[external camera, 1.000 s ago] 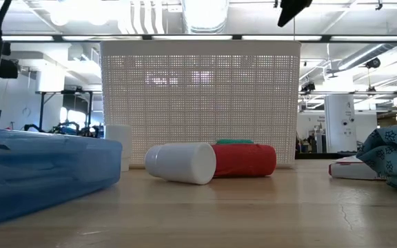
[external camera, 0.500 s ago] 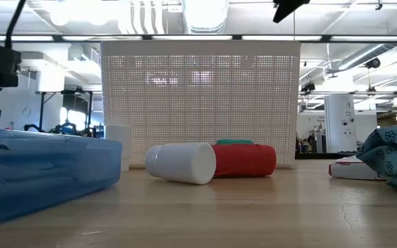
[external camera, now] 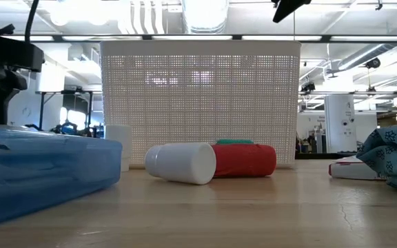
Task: Pick & place medical supplies in basket/bin
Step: Put the big medicine bottle into the white bin
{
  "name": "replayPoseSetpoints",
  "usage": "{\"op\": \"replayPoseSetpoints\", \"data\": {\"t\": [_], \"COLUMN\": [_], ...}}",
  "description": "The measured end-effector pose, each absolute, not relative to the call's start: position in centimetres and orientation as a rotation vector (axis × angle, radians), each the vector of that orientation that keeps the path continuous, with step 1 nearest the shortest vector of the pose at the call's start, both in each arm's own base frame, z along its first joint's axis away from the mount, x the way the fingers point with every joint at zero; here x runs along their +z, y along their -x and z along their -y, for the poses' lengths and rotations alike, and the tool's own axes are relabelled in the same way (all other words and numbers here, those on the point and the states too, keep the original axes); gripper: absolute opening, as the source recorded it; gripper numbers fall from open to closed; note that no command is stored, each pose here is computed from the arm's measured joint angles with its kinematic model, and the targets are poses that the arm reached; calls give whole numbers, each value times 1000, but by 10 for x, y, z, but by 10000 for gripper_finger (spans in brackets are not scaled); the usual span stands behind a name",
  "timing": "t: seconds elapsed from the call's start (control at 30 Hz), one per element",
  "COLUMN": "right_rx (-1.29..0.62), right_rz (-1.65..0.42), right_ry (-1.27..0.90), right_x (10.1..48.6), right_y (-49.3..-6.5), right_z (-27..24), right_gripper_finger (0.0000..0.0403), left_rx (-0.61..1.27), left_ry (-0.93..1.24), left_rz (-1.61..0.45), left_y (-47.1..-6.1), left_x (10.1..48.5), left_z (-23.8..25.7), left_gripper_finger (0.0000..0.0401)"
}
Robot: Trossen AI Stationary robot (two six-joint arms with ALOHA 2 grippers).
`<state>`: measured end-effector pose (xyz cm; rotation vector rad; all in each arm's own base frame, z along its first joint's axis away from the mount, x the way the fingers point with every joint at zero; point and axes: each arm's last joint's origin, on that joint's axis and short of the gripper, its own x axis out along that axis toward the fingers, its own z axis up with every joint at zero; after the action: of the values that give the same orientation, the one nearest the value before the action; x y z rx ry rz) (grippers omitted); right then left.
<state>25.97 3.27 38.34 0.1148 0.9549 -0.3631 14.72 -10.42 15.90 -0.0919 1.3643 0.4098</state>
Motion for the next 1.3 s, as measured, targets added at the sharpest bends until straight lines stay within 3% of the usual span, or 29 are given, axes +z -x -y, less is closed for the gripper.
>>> {"op": "replayPoseSetpoints", "data": {"t": [0.27,0.5,0.73,0.97,1.13,1.3], "right_rx": [-364,-357,-387,-402,-402,-402], "right_rz": [-954,-955,-923,-891,-865,-854], "right_ry": [-116,-95,-52,-41,-57,-64], "right_x": [383,384,385,391,397,399], "right_y": [-260,-260,-261,-256,-249,-247], "right_z": [-33,-32,-31,-30,-29,-28], "right_gripper_finger": [365,365,365,365,365,365], "left_rx": [428,412,379,428,513,663], "left_ry": [108,139,205,188,193,261], "left_rz": [-1334,-1329,-1229,-1008,-1086,-1111], "left_y": [-148,-160,-176,-177,-175,-175], "left_x": [157,188,268,345,335,305], "left_z": [104,114,126,120,110,104], "left_gripper_finger": [242,216,176,108,95,132]}}
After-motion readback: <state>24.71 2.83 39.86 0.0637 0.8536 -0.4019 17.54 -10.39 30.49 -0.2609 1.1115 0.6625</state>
